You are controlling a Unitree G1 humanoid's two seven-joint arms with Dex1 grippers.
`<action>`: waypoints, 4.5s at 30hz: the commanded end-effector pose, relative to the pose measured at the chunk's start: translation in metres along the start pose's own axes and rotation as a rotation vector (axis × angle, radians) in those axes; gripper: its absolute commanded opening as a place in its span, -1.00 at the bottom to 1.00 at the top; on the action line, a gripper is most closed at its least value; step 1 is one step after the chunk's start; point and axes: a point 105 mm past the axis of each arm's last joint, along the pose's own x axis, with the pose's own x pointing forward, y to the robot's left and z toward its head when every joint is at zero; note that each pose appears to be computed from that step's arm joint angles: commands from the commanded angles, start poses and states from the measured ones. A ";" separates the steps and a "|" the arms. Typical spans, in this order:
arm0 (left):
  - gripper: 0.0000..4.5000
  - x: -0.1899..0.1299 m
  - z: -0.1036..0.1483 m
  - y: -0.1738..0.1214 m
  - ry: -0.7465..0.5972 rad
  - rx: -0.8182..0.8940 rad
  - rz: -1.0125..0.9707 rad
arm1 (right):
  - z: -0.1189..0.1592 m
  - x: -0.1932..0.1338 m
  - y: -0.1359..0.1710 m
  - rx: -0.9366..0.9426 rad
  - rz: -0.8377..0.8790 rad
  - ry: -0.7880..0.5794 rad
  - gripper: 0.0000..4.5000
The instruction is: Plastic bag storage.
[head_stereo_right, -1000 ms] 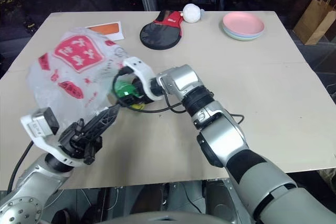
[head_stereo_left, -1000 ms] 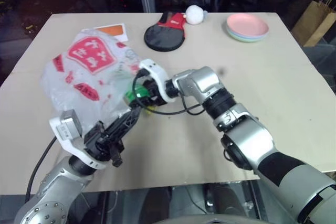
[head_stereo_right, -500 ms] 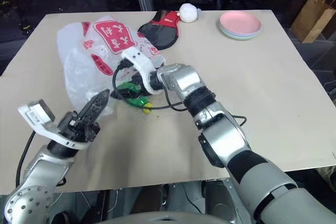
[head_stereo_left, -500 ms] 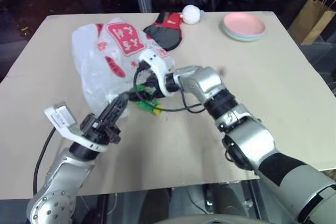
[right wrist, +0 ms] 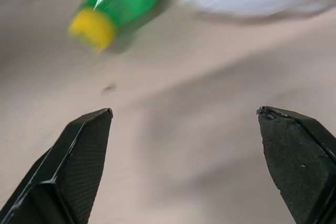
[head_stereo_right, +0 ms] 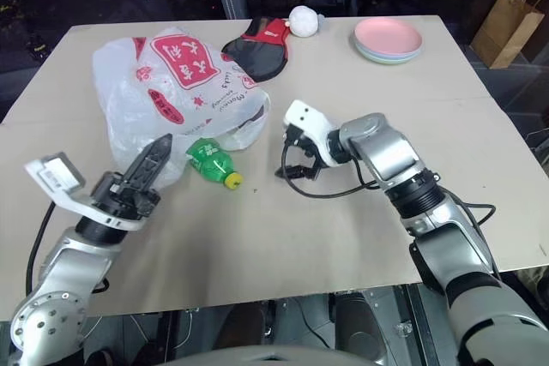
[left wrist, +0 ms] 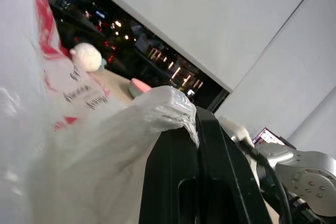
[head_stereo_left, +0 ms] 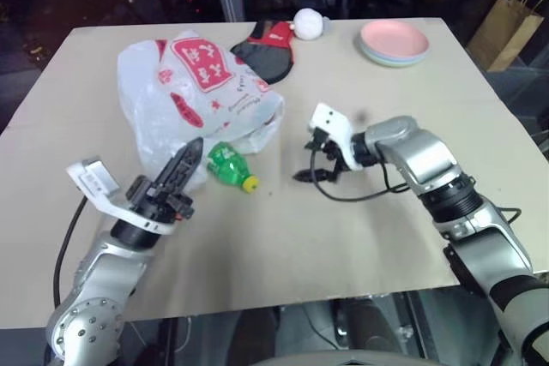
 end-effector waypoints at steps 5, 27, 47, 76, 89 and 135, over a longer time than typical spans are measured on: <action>-1.00 -0.018 0.040 0.023 -0.091 0.050 0.106 | -0.004 0.013 -0.027 0.033 -0.256 -0.117 0.99; -1.00 -0.024 0.065 0.050 -0.203 0.071 0.248 | 0.015 0.086 0.021 0.623 -0.158 -0.217 0.99; -1.00 -0.019 0.057 0.047 -0.184 0.058 0.238 | 0.038 0.105 0.070 0.403 0.104 -0.230 0.99; -1.00 -0.017 0.042 0.051 -0.126 0.027 0.219 | 0.033 0.062 0.141 0.140 0.423 -0.089 0.99; -1.00 -0.007 0.070 0.045 -0.185 0.070 0.194 | 0.019 0.089 0.161 0.300 0.422 0.034 0.99; -1.00 -0.014 -0.048 0.076 0.247 0.265 0.340 | 0.043 0.031 0.097 0.169 0.384 -0.177 0.99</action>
